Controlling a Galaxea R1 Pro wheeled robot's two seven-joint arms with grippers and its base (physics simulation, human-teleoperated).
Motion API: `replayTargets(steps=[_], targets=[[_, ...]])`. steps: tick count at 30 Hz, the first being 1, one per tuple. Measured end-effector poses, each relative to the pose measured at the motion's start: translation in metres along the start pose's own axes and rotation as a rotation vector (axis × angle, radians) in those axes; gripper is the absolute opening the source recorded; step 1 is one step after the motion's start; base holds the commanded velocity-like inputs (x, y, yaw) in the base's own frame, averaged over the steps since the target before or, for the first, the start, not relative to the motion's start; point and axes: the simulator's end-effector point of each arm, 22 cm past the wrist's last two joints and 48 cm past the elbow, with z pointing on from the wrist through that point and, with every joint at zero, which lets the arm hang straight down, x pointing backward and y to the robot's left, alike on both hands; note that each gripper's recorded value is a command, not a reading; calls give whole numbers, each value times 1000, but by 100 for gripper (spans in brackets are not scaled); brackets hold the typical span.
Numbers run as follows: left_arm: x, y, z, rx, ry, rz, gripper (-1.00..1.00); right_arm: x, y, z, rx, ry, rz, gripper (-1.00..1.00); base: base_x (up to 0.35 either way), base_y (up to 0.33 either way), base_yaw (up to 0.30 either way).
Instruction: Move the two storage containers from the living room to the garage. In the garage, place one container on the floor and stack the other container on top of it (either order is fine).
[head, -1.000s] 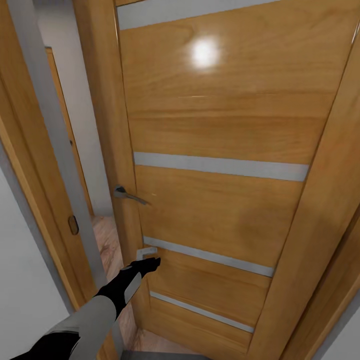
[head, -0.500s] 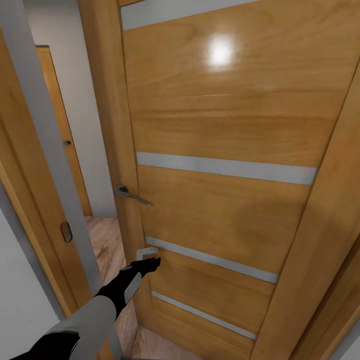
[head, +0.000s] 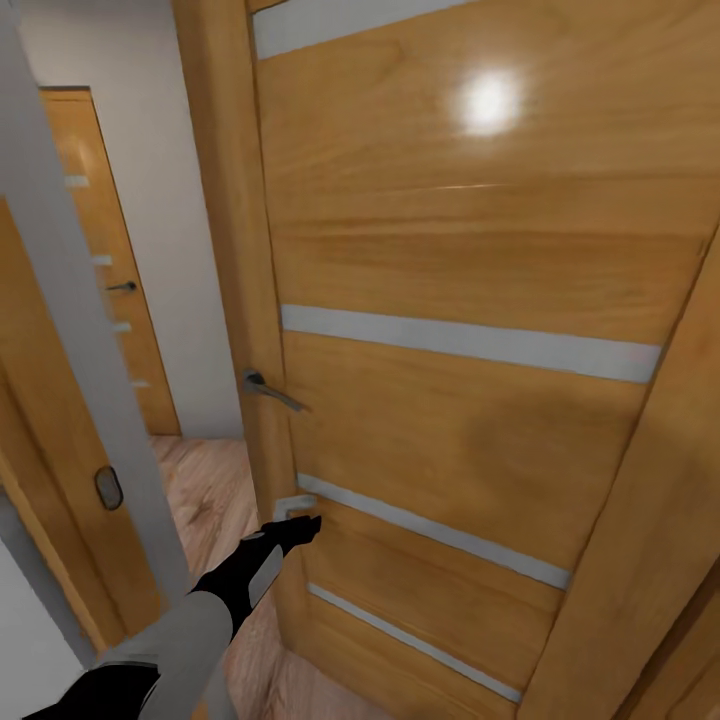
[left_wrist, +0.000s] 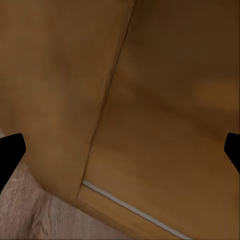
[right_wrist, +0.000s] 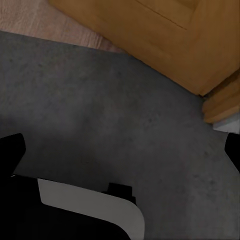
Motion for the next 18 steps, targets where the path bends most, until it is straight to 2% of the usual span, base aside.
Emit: replayTargets(steps=[15,18], targets=[[-1,0,0,-1,-2,0,100,0,0,0,0,0,0,100,25,0,0],[-2,2,0,-6,-3,3,100,0,0,0,0,0,0,100,0,0,-97]])
